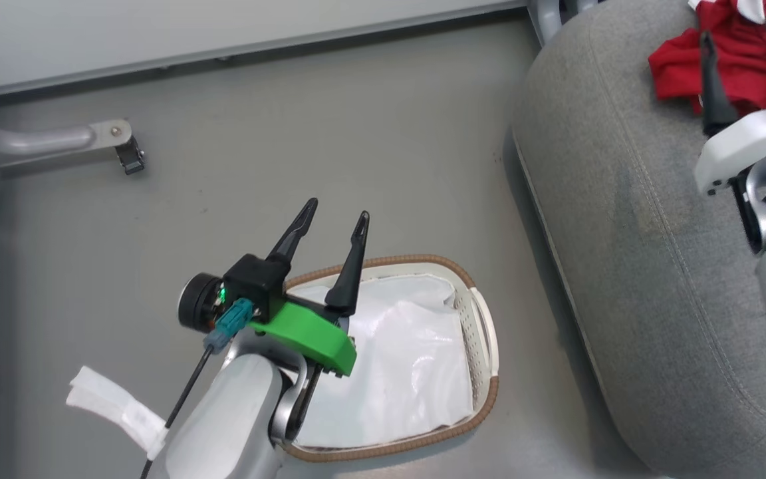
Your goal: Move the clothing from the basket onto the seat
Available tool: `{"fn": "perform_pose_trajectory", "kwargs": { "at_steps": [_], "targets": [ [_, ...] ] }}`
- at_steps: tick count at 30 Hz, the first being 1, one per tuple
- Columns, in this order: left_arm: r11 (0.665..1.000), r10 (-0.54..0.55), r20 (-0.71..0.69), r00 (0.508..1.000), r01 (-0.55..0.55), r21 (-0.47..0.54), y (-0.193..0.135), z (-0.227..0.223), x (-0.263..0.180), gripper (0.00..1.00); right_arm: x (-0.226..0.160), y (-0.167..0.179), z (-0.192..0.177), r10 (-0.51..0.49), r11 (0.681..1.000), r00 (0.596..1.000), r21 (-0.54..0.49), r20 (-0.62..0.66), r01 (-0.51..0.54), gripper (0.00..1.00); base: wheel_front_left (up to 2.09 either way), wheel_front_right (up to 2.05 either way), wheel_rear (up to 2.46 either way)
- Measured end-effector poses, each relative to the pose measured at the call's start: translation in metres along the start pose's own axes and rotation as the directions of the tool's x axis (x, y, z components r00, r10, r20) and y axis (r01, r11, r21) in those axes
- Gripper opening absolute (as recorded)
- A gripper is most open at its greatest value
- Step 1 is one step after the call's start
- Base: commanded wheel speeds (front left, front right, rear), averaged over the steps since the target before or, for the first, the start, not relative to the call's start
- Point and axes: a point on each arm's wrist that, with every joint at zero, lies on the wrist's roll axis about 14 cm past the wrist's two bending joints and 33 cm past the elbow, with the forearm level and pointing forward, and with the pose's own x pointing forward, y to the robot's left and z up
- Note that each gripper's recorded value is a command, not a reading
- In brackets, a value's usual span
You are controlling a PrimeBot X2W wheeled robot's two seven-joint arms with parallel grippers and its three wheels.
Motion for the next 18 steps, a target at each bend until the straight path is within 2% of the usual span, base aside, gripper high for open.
{"fn": "perform_pose_trajectory", "kwargs": {
  "at_steps": [9, 14, 18],
  "targets": [
    [0.975, 0.218, 0.077, 0.973, -0.219, 0.015, 0.043, 0.026, -0.059, 1.00, -0.037, 0.061, 0.020, 0.071, 0.982, 0.995, 0.169, 0.071, -0.082, 1.00, 0.00, 0.00, 0.00],
    [0.937, 0.348, 0.102, 0.932, -0.350, -0.004, 0.070, 0.031, -0.099, 1.00, -0.066, 0.093, 0.017, 0.097, 0.956, 0.992, 0.271, 0.077, -0.115, 1.00, 0.00, 0.00, 0.00],
    [0.908, 0.416, 0.106, 0.903, -0.419, 0.005, 0.082, 0.029, -0.127, 1.00, -0.087, 0.106, 0.017, 0.100, 0.944, 0.991, 0.306, 0.085, -0.121, 1.00, 0.00, 0.00, 0.00]
  ]
}}
